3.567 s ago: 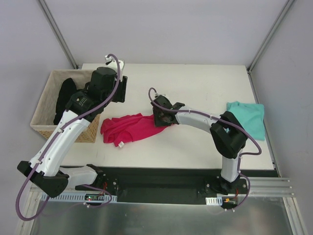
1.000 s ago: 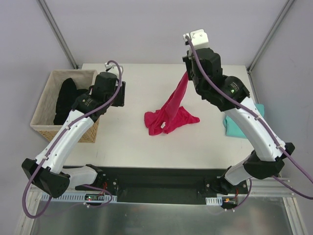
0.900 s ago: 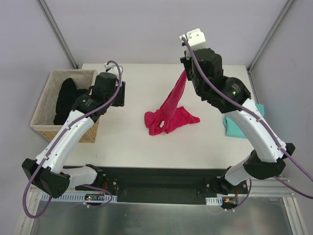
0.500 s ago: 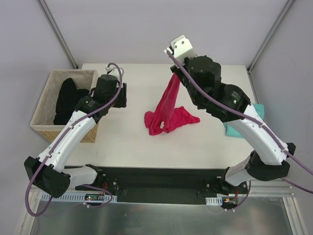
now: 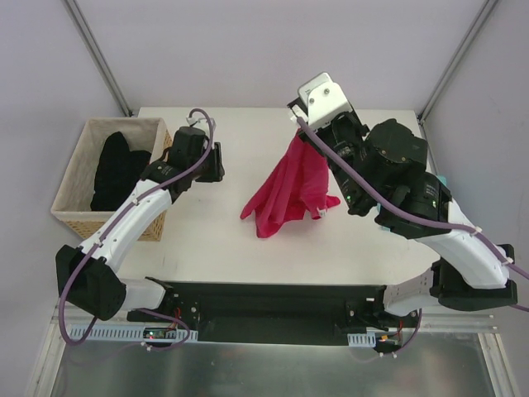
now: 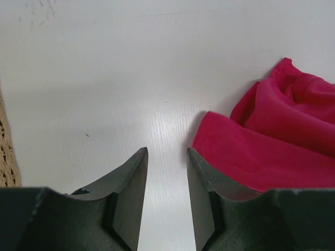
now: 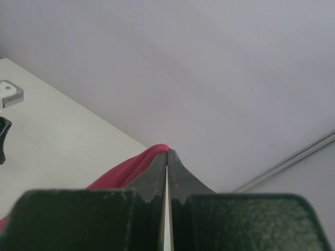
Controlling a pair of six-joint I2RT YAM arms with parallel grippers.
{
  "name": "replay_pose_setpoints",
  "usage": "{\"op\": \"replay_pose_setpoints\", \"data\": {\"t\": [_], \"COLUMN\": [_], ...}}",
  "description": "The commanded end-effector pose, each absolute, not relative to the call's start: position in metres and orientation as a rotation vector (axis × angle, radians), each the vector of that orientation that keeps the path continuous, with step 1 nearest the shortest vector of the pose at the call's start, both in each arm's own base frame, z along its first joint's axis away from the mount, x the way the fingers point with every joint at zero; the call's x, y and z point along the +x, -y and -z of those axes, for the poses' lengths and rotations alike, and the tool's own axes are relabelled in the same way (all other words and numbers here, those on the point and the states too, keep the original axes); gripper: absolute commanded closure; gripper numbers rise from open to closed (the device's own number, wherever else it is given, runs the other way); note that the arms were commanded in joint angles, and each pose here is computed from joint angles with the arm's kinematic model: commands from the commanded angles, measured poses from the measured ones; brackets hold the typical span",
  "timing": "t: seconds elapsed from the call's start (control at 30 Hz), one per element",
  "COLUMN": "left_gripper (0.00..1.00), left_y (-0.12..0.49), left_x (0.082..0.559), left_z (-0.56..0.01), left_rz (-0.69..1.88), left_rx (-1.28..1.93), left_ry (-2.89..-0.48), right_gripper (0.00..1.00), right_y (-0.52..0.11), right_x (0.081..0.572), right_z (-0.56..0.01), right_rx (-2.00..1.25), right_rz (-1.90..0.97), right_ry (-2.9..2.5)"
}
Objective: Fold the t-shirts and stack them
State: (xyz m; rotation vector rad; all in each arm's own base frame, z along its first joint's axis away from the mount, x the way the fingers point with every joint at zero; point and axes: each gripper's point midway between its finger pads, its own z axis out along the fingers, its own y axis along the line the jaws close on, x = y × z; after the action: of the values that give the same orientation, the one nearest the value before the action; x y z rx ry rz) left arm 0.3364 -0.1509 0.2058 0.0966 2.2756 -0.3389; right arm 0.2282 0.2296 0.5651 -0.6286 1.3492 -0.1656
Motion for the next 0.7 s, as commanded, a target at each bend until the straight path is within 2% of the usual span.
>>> {"op": "replay_pose_setpoints", "data": {"t": [0.0,0.33,0.67], "left_gripper": [0.65,0.65,0.67], "left_y": [0.158,0.155,0.169], "left_x": [0.345,0.341,0.322], "left_z": [-0.219,-0.215,-0.209], "left_rz": [0.395,0.391,0.531], "left_rx": [0.088,0.085,0.085], "left_ry": [-2.221,-2.227,-2.251], "right_gripper": [0.99,0.99,0.99], "right_y": [-0.208,-0.221,-0.223], "right_x": [0.224,0.230,0.235], "right_z": [-0.590,-0.588,-0.587], "right_rx": [-0.535,-0.557,-0.545], "right_rz": [0.199,0.251,0.257], "right_ry": [-1.317,-1.306,-1.309]}}
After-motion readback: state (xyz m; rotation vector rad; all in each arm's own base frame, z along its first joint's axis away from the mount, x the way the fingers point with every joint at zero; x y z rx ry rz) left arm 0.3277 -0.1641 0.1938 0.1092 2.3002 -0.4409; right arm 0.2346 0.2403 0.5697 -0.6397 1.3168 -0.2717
